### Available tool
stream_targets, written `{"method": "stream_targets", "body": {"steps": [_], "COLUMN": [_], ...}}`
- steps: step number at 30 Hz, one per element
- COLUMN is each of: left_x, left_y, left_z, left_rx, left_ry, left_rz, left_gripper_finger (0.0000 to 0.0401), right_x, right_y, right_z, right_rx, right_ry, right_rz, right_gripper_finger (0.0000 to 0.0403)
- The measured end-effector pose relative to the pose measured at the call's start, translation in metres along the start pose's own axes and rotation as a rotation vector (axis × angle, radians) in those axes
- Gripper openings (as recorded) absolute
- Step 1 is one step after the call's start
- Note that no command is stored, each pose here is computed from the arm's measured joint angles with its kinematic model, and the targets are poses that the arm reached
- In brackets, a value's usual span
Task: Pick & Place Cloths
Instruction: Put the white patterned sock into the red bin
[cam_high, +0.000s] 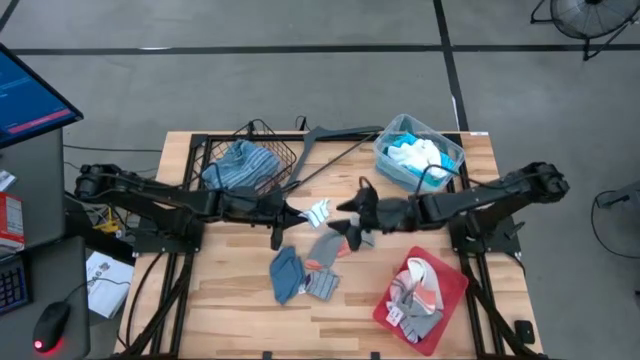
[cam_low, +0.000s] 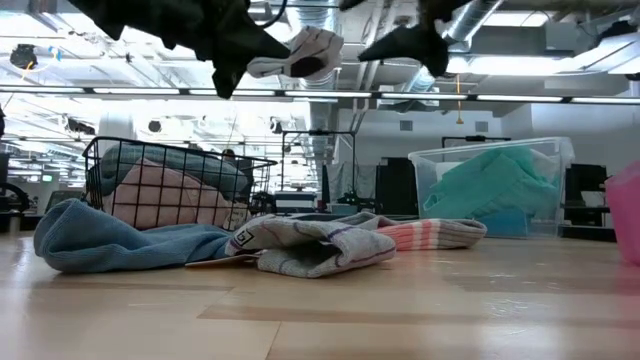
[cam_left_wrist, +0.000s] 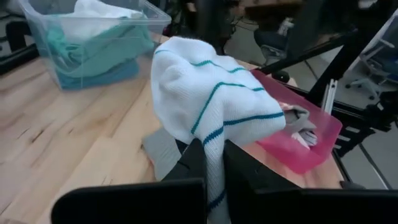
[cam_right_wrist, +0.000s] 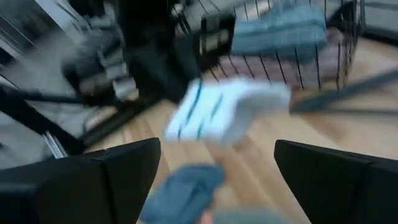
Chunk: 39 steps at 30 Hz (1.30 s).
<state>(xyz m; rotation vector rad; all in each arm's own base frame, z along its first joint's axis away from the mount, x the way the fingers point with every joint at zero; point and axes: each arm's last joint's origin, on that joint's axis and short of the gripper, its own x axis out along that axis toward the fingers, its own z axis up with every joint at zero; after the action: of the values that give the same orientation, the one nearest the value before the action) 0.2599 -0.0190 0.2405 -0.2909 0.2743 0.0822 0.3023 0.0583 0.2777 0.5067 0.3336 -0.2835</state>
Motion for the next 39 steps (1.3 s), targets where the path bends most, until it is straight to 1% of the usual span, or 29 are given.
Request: {"method": "stream_targets", "body": {"steps": [3, 5, 8, 14, 18, 22, 26, 29, 32, 34, 36, 38, 39], "left_x": [0.0, 0.0, 0.0, 0.0, -0.001, -0.001, -0.001, -0.001, -0.001, -0.001, -0.001, -0.001, -0.001], "left_y": [-0.002, -0.002, -0.002, -0.003, -0.002, -0.003, -0.003, -0.003, -0.003, -0.003, -0.003, -0.003, -0.003], "left_z": [0.001, 0.001, 0.002, 0.006, 0.007, 0.009, 0.012, 0.012, 0.012, 0.012, 0.012, 0.012, 0.012], "left_rx": [0.0, 0.001, 0.001, -0.004, -0.006, 0.011, 0.015, 0.019, 0.036, 0.037, 0.036, 0.036, 0.036], "left_ry": [-0.016, -0.017, -0.029, -0.072, -0.088, -0.107, -0.142, -0.149, -0.149, -0.149, -0.149, -0.148, -0.148], "left_rz": [-0.008, -0.008, 0.01, 0.006, 0.03, 0.033, 0.043, 0.044, 0.05, 0.051, 0.052, 0.051, 0.05], "left_gripper_finger": [0.0004, 0.0004, 0.0004, 0.0004, 0.0004, 0.0004, 0.0004, 0.0004, 0.0004, 0.0004, 0.0004, 0.0004, 0.0004], "right_x": [0.005, 0.007, 0.008, 0.009, 0.009, 0.01, 0.02, 0.032, 0.041, 0.045, 0.048, 0.051, 0.053], "right_y": [-0.007, -0.011, -0.014, -0.015, -0.016, -0.019, -0.022, -0.022, -0.025, -0.025, -0.022, -0.018, -0.016], "right_z": [0.012, 0.015, 0.017, 0.019, 0.022, 0.025, 0.019, 0.018, 0.016, 0.019, 0.021, 0.023, 0.024], "right_rx": [0.015, 0.023, 0.027, 0.029, 0.039, 0.046, 0.041, 0.052, 0.057, 0.059, 0.032, -0.002, -0.019], "right_ry": [-0.033, -0.037, -0.039, -0.046, -0.068, -0.082, -0.065, -0.077, -0.088, -0.095, -0.095, -0.096, -0.09], "right_rz": [0.039, 0.04, 0.033, 0.031, 0.036, 0.032, 0.013, 0.042, 0.037, 0.037, 0.04, 0.047, 0.06], "right_gripper_finger": [0.0312, 0.0312, 0.0312, 0.0312, 0.0312, 0.0312, 0.0312, 0.0312, 0.0311, 0.0304, 0.0284, 0.0249, 0.0224]}}
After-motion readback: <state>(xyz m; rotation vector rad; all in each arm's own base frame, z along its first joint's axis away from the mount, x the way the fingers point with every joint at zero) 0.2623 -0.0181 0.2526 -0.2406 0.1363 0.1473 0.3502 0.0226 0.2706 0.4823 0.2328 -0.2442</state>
